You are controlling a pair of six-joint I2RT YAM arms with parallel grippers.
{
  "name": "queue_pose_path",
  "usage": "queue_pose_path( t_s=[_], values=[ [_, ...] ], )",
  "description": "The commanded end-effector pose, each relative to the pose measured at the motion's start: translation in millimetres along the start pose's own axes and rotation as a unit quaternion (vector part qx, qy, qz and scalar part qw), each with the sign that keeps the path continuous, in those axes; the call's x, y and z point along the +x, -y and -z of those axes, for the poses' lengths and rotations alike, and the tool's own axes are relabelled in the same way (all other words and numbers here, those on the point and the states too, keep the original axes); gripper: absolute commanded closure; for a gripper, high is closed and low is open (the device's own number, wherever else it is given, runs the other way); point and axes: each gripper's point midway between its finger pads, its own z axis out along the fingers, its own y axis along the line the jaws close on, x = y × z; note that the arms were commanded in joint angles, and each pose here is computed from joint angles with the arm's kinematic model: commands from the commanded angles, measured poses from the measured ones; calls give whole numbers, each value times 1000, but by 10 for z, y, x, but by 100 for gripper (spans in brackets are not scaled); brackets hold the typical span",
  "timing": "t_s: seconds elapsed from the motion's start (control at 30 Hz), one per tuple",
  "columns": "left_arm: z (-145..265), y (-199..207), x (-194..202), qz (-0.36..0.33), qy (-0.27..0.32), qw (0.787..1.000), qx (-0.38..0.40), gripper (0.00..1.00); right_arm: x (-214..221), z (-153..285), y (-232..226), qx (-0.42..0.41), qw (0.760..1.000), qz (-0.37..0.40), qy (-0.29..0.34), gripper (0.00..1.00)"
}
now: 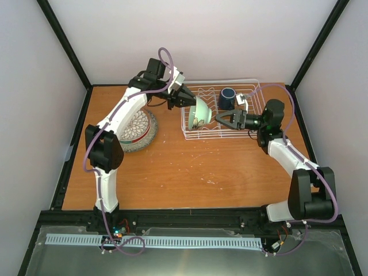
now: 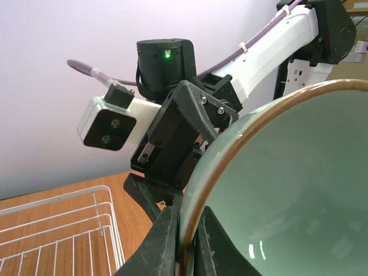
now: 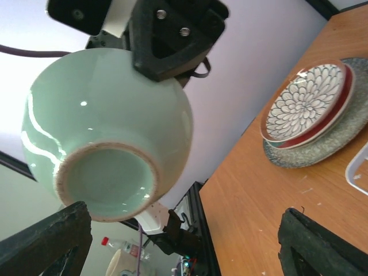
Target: Load the mixed dishes into the dish rack
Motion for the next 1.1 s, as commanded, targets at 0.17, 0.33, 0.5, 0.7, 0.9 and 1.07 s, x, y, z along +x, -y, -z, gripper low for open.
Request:
queue_pose_path(
  t_s=[0.17, 0.33, 0.5, 0.7, 0.9, 1.07],
  values=[
    [153, 528, -547, -11, 151, 975, 164, 99, 7, -54, -381, -80, 996, 24, 0, 11],
    [153, 530, -554, -11, 149, 975, 165, 99, 45, -138, -299, -106, 994, -12, -8, 9],
    [156, 530, -536, -9, 149, 975, 165, 99, 54, -207, -395, -116, 993, -4, -16, 10],
    [151, 514, -501, -2, 149, 975, 166, 99, 47, -207, -498, -121, 992, 3, -18, 11],
    [150, 504, -478, 1, 150, 975, 165, 99, 15, -204, -603, -127, 992, 13, -16, 12],
    [148, 497, -455, 6, 150, 975, 165, 99, -3, -224, -705, -133, 991, 20, -20, 13]
  ],
)
